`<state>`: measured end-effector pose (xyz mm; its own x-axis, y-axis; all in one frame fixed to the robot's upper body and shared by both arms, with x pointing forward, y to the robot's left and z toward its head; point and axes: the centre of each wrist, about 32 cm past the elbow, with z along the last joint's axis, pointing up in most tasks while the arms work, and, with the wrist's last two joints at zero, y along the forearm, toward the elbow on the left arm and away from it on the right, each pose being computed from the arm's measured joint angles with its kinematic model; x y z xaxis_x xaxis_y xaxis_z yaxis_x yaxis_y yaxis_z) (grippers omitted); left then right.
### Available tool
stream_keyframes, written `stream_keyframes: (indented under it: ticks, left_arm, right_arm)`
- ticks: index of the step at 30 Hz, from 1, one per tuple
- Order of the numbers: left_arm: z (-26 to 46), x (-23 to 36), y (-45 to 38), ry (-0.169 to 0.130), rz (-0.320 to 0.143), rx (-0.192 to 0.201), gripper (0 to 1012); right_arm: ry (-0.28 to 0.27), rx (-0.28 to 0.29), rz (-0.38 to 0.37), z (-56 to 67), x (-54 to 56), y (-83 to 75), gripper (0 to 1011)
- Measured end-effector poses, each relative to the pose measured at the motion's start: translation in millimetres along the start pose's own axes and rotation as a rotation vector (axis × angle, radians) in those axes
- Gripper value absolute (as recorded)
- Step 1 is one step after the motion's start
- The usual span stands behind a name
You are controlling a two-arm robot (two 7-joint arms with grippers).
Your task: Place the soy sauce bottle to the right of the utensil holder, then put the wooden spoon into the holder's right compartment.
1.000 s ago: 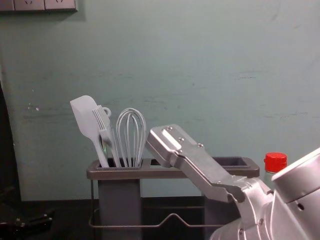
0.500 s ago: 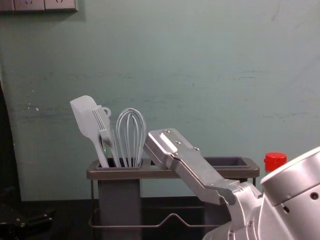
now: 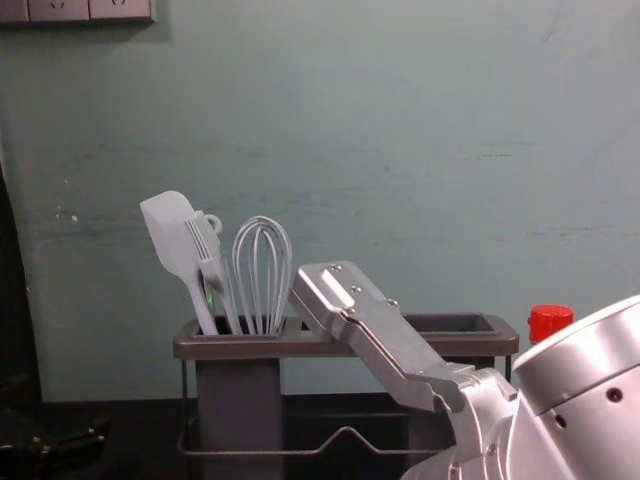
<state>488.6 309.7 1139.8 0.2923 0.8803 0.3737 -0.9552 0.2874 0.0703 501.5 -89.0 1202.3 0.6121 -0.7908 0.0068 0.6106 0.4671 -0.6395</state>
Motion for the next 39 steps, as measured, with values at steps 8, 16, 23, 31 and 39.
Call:
stream_keyframes:
  ticks: [8, 16, 23, 31, 39]
  left_arm:
    - [0.0, 0.0, 0.0, 0.0, 0.0, 0.0, 1000]
    - [0.0, 0.0, 0.0, 0.0, 0.0, 0.0, 1000]
    - [0.0, 0.0, 0.0, 0.0, 0.0, 0.0, 1000]
    - [0.0, 0.0, 0.0, 0.0, 0.0, 0.0, 1000]
    - [0.0, 0.0, 0.0, 0.0, 0.0, 0.0, 1000]
  right_arm:
    - [-0.001, -0.004, -0.001, 0.6, -0.7, 2.7, 1002]
    - [0.001, -0.006, -0.006, 1.4, 0.1, 3.9, 1002]
    - [-0.004, -0.011, -0.01, 3.1, -1.6, 6.5, 1002]
    - [-0.01, -0.019, -0.013, 4.0, -1.5, 9.1, 1002]
    - [-0.016, -0.016, -0.011, 5.5, -0.6, 10.2, 1002]
